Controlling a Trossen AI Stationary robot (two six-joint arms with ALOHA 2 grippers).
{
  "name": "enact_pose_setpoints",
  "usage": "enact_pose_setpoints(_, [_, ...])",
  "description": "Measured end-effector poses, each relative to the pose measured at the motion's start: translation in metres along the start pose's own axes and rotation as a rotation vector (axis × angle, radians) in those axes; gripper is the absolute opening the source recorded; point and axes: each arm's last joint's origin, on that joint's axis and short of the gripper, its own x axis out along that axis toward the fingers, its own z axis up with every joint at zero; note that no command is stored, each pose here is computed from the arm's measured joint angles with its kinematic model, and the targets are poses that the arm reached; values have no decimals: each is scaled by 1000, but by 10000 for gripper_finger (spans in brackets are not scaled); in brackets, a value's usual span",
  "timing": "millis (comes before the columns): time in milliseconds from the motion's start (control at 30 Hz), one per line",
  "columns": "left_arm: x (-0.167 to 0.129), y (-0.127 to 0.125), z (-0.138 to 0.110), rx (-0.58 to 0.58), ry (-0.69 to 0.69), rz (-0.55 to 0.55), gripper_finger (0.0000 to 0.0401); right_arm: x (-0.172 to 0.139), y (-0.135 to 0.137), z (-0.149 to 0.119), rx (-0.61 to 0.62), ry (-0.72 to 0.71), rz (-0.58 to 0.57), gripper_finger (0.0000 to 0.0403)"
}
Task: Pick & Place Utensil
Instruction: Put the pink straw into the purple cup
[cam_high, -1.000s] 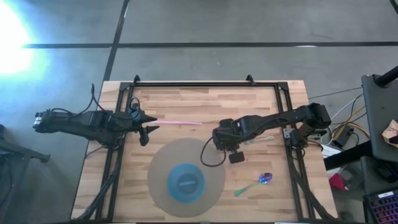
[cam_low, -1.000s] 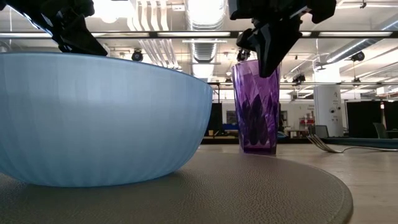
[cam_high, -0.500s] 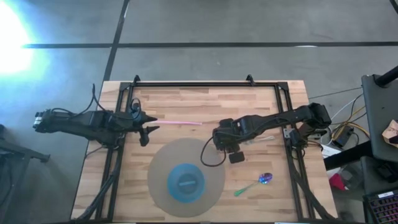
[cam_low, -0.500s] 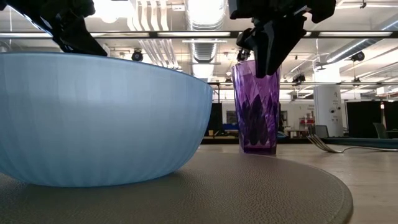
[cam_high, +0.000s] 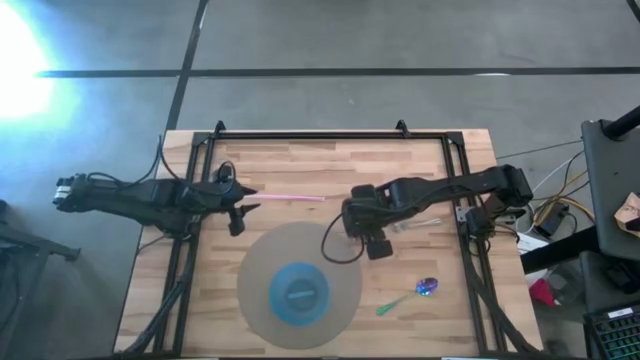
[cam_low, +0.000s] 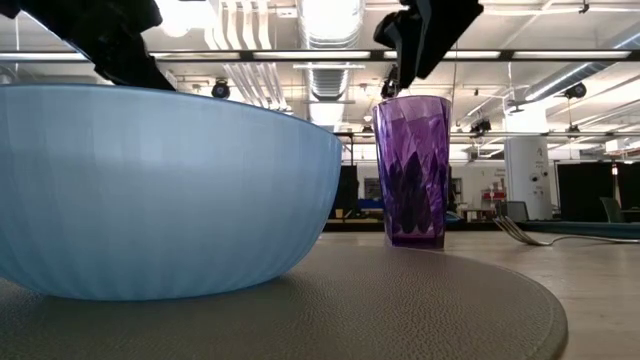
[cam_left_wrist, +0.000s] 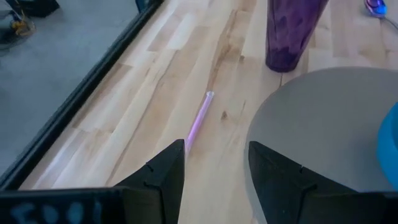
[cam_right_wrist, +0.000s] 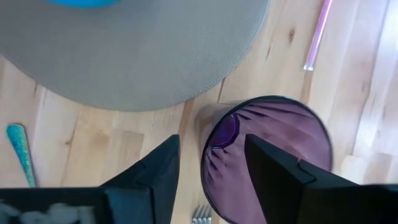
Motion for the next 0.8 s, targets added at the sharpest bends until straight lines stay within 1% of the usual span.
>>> enact_pose_setpoints(133, [-1, 1, 8, 13, -11, 12, 170, -11, -1, 0, -1, 17, 2, 180])
enact_pose_setpoints(333, [-8, 7, 26, 2, -39, 38, 170, -27, -2, 0, -2, 27, 3, 171])
enact_pose_setpoints(433, [-9, 12, 34, 11, -34, 61, 170, -39, -3, -2, -1, 6, 1, 167])
enact_pose_setpoints(533, [-9, 17, 41, 27, 1, 74, 170, -50, -3, -9, -1, -21, -1, 163])
enact_pose_setpoints(667, [-6, 23, 47, 57, 65, 31, 170, -65, -3, -25, 32, -55, -4, 157])
enact_pose_setpoints(800, [-3, 30, 55, 85, 127, 2, 170, -82, -3, -41, 83, -125, -6, 151])
